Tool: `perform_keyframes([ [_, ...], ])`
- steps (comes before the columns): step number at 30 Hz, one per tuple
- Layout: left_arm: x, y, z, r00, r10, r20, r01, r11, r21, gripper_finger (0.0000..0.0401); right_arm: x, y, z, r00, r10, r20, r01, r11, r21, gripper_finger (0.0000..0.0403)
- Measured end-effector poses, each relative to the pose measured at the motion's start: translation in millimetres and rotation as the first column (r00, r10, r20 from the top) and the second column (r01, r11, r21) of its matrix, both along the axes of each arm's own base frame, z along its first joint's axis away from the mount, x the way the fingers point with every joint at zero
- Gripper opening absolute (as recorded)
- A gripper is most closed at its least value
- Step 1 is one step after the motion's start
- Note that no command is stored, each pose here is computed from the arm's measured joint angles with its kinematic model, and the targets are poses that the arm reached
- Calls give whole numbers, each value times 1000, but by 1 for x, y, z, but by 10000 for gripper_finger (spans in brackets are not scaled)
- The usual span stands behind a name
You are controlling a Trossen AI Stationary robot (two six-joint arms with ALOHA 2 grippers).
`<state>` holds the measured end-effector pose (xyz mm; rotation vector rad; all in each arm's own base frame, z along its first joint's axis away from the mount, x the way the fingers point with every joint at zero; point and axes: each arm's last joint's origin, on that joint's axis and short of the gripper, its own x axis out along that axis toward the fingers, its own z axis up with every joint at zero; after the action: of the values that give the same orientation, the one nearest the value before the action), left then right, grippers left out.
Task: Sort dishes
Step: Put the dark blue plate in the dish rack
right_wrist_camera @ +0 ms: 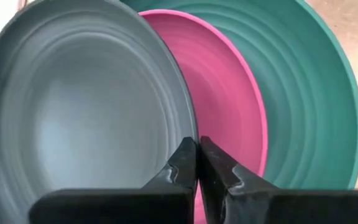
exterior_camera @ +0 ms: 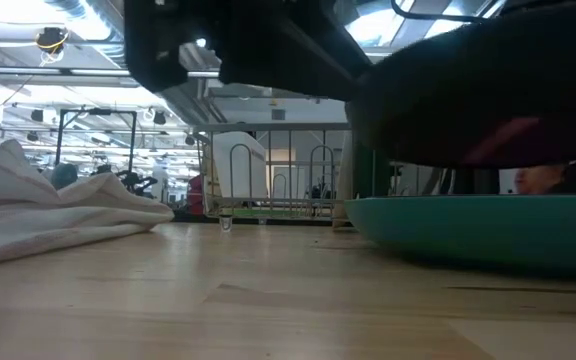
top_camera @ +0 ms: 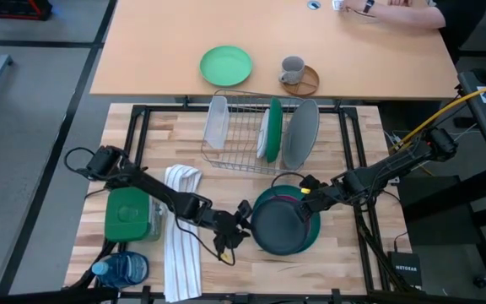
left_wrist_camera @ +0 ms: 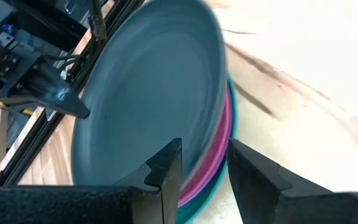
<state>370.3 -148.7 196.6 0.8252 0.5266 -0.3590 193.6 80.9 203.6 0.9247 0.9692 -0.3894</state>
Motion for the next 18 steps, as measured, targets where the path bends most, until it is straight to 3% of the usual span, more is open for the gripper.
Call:
perform_keyframes([
  [12,0,1,0,1000,-4,0,4,1000,9,117,2,2,2,1000,5,22,-6,999,38,10],
  [18,2,1,-5,997,-80,-6,81,991,103,117,6,4,5,998,19,65,-24,997,80,11],
])
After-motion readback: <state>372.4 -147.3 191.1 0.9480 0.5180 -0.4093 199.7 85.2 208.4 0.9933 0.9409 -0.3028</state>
